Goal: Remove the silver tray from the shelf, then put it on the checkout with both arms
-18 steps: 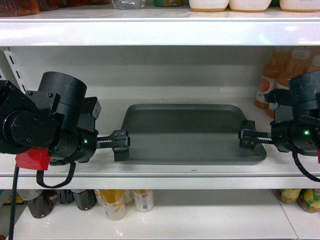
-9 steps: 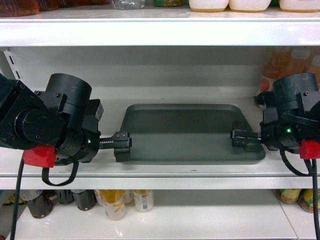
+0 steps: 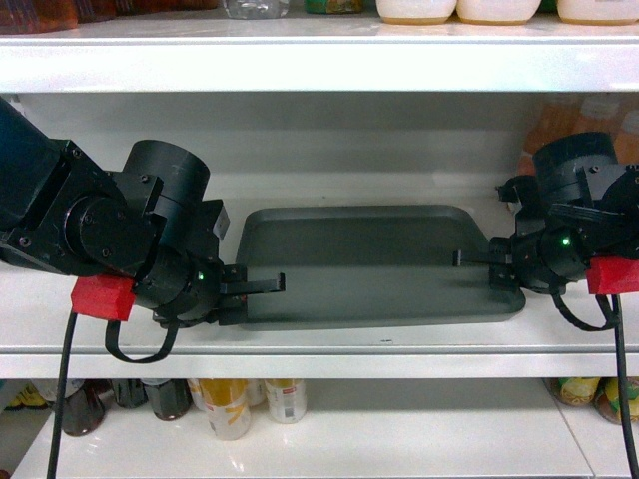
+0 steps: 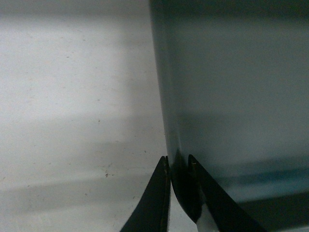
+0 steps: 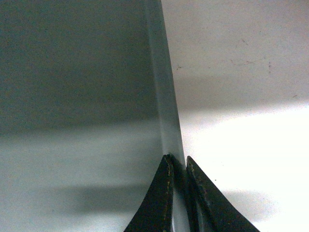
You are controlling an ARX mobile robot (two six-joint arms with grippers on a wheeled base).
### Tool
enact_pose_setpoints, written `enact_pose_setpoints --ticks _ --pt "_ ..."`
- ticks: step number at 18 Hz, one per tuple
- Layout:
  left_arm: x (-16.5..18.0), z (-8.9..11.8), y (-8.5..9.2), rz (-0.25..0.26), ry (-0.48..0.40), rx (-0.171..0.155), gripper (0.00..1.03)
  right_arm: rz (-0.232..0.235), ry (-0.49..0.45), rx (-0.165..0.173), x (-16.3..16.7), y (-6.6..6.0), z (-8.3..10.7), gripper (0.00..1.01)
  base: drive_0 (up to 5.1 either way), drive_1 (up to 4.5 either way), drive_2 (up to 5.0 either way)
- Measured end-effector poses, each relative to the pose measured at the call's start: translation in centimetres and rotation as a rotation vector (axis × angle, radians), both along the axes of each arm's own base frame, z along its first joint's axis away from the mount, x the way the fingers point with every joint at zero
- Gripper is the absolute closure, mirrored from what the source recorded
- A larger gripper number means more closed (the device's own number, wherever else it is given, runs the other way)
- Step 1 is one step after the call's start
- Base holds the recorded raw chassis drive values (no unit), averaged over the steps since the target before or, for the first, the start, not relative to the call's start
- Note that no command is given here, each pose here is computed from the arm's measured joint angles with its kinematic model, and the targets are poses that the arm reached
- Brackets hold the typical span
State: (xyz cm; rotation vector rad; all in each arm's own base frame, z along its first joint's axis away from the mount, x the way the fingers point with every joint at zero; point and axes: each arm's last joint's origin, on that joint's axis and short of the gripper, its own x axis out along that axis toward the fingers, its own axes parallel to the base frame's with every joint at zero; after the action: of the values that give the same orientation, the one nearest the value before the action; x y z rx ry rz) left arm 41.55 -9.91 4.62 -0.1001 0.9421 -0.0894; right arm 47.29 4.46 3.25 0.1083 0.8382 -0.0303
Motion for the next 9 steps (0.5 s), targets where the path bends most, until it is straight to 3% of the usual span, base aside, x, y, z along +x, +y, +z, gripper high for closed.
enact_pose_setpoints --ticks 2,4,9 --pt "-0.3 -0.1 0.3 0.055 0.004 -0.026 0.99 0.029 0.007 0.006 -0.4 0.0 0.1 0.96 0.0 0.00 0.0" --pt "-0.7 -0.3 0.5 0.087 0.003 -0.058 0.99 0.032 0.011 0.009 -1.0 0.0 0.0 0.97 0.0 0.00 0.0" --pt "-3.1 0.2 1.2 0.122 -0.007 -0.078 1.00 0.045 0.004 0.016 -3.9 0.7 0.3 0.97 0.0 0.00 0.0"
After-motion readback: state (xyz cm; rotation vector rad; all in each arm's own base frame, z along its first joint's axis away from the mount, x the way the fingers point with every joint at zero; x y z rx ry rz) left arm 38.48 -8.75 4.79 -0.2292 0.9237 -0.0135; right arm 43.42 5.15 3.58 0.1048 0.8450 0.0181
